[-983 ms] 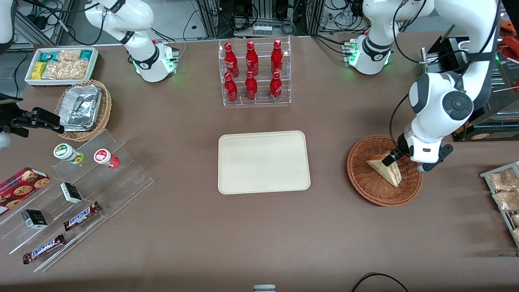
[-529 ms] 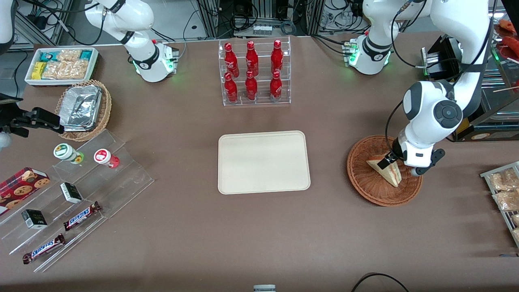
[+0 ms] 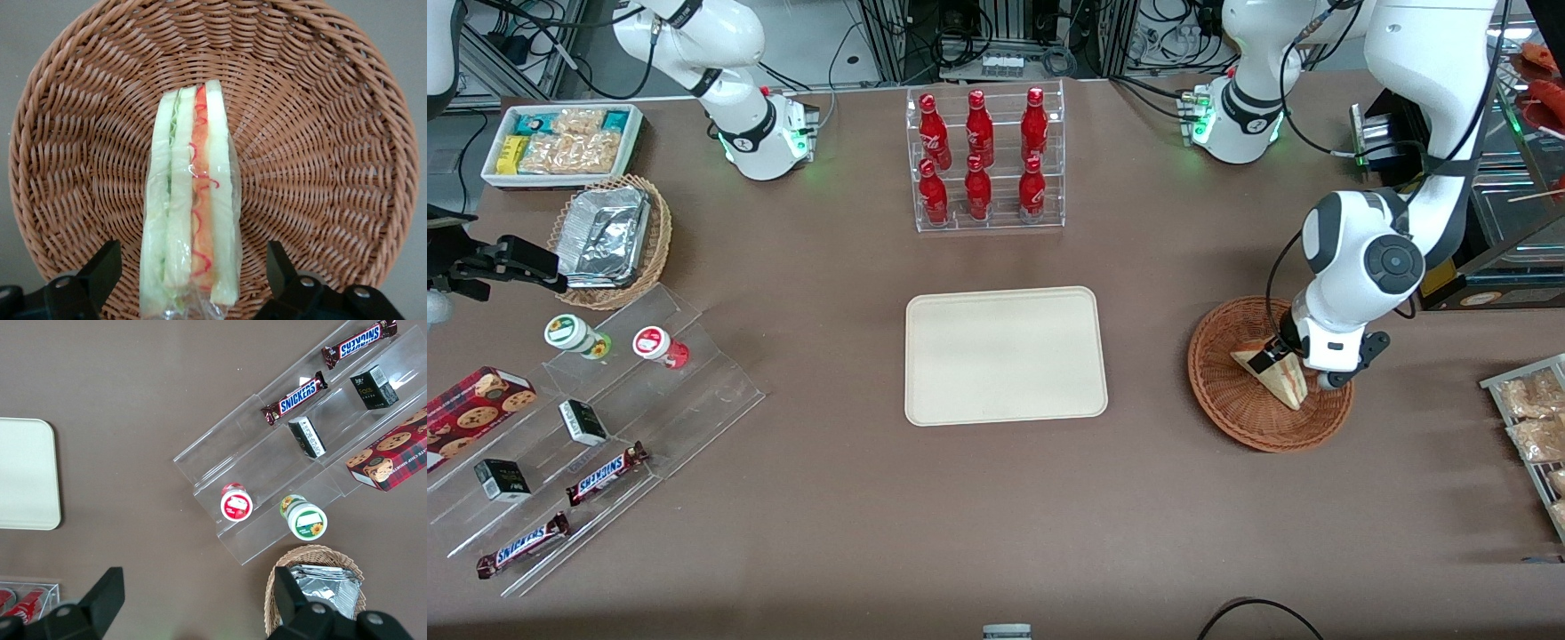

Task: Place sandwich from basket to tray
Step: 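Lower the left gripper around the sandwich and close it, then lift the sandwich and carry it over the cream tray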

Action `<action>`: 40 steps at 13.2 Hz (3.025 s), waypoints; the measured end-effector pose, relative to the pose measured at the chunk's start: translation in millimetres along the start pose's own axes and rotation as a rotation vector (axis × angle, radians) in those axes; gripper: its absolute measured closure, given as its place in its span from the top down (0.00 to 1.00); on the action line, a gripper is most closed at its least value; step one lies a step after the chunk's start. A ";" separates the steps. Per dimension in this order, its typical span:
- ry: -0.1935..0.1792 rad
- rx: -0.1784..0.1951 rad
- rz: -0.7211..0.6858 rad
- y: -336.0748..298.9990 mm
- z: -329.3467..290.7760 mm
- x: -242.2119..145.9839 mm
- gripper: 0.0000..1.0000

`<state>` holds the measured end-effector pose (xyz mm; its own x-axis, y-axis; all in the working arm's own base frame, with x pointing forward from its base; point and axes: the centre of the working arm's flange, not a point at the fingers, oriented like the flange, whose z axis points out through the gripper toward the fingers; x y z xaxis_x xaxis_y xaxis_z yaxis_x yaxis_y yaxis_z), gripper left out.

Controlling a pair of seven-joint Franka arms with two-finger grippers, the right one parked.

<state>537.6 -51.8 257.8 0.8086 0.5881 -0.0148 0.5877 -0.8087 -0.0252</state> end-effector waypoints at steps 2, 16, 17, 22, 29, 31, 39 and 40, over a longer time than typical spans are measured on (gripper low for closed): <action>-0.001 0.013 0.011 -0.3 5.7 -0.5 0.80; 0.007 0.207 0.193 80.4 -192.5 -33.7 0.15; 0.001 0.198 0.220 96.9 -208.0 -50.0 0.15; -0.001 0.153 0.366 164.3 -228.0 -125.3 0.15; -0.049 0.176 0.504 264.0 -161.3 -220.6 0.15; -0.045 0.167 0.500 290.7 -141.3 -243.6 0.15; -0.028 0.094 0.528 347.3 -51.3 -314.2 0.15; -0.030 0.094 0.534 349.6 -40.3 -317.9 0.15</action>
<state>487.1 -521.9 294.0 0.9922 0.0969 -0.0780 0.0893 -0.9914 -0.0955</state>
